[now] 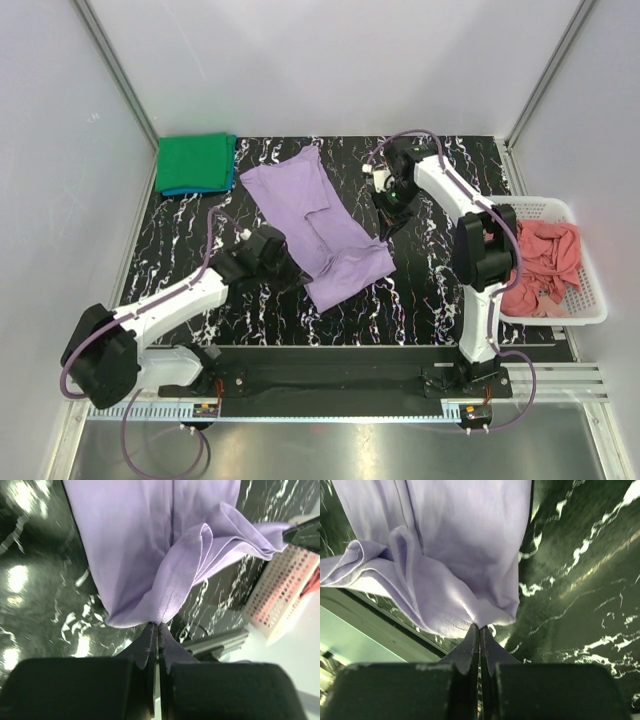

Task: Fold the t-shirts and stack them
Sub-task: Fold the tshirt

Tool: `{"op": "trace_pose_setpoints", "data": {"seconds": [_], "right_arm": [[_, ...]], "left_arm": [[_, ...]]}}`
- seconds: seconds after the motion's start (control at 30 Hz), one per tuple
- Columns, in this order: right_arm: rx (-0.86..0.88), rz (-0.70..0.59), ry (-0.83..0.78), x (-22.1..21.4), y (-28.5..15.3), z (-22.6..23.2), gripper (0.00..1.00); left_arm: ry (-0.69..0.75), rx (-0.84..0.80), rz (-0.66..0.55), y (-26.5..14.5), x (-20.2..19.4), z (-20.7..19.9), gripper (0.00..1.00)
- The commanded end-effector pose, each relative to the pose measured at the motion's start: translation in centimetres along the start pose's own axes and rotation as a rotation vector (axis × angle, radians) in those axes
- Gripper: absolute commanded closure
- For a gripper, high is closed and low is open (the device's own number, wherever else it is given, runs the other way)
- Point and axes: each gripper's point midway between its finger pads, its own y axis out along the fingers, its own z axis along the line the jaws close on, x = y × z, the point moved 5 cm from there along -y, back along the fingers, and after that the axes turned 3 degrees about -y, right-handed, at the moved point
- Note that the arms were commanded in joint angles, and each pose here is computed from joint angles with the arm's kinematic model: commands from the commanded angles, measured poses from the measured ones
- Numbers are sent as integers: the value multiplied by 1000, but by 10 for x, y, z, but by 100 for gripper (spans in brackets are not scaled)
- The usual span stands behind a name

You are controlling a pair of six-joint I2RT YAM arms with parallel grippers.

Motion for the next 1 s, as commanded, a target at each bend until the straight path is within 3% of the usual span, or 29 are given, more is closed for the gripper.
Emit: {"op": "trace_pose_setpoints", "data": {"seconds": [0.0, 0.97], "right_arm": [[23, -18, 51, 15, -3, 9, 100], [66, -171, 55, 104, 23, 23, 100]], "left_arm": [[59, 28, -51, -1, 18, -5, 100], [104, 119, -214, 5, 114, 2, 100]]}}
